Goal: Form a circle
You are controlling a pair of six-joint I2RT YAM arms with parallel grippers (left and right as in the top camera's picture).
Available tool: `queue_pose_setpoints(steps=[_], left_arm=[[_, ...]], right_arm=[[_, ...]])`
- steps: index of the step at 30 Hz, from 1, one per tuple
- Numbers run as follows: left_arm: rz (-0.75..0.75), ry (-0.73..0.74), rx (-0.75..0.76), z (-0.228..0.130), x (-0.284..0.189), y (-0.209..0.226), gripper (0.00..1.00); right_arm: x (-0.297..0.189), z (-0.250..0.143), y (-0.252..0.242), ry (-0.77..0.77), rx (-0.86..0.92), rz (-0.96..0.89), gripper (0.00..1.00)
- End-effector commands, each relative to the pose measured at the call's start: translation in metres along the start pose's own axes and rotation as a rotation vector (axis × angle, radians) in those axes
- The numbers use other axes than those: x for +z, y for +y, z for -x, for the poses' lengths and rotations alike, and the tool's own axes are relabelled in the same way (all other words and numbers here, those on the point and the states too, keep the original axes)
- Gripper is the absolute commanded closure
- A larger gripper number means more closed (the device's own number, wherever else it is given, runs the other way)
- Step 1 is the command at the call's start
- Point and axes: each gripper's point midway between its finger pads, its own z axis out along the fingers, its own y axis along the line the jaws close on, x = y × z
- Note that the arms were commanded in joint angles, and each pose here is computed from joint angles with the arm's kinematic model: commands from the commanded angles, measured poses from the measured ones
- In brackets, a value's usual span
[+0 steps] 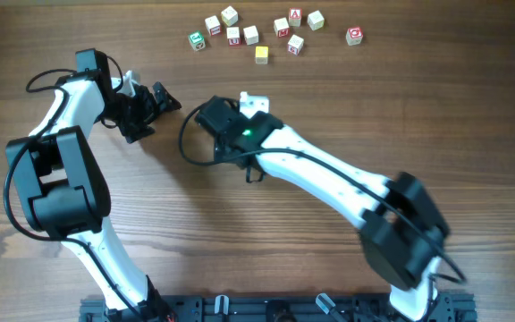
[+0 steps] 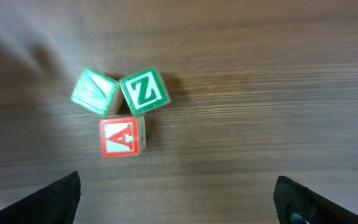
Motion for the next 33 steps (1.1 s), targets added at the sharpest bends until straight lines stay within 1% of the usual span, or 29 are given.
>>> queue_pose_setpoints(steps=[1,4,7,11,13,16,18,19,21,23,26,29,32,33], left_arm=[[0.068,0.005,-0.01,-0.002,0.013,0.021,0.0],[0.056,-0.035,0.013,0.009,0.013,0.018,0.0],[0.044,-0.076,0.037,0.019,0.013,0.015,0.0],[0.007,-0.089,0.047,0.022,0.003,0.004,0.0],[-0.017,-0.14,0.092,0.026,-0.019,-0.014,0.0],[-0.037,-0.248,0.236,0.027,-0.065,-0.051,0.0],[-0.015,-0.339,0.306,0.022,-0.102,-0.075,0.0],[0.014,-0.405,0.341,0.016,-0.128,-0.088,0.0],[0.045,-0.508,0.396,-0.002,-0.172,-0.111,0.0],[0.044,-0.619,0.47,-0.038,-0.221,-0.14,0.0],[0.019,-0.724,0.546,-0.084,-0.268,-0.163,0.0],[-0.028,-0.795,0.601,-0.131,-0.304,-0.172,0.0],[-0.059,-0.832,0.633,-0.184,-0.33,-0.162,0.0],[-0.063,-0.836,0.637,-0.195,-0.333,-0.159,0.0]], right_arm=[[-0.049,0.038,-0.02,-0.118,0.111,0.023,0.0],[-0.078,0.057,-0.051,-0.152,0.172,0.018,0.0],[-0.099,0.074,-0.095,-0.188,0.239,-0.043,0.0],[-0.119,0.085,-0.15,-0.205,0.328,-0.119,0.0],[-0.133,0.091,-0.183,-0.226,0.386,-0.16,0.0],[-0.154,0.1,-0.218,-0.276,0.42,-0.185,0.0],[-0.17,0.106,-0.238,-0.318,0.423,-0.196,0.0],[-0.178,0.107,-0.247,-0.337,0.428,-0.198,0.0],[-0.198,0.108,-0.264,-0.383,0.452,-0.195,0.0],[-0.225,0.105,-0.282,-0.455,0.495,-0.201,0.0],[-0.258,0.093,-0.298,-0.531,0.495,-0.217,0.0],[-0.284,0.071,-0.319,-0.574,0.516,-0.269,0.0],[-0.312,0.04,-0.34,-0.612,0.533,-0.295,0.0],[-0.317,0.035,-0.342,-0.621,0.537,-0.29,0.0]])
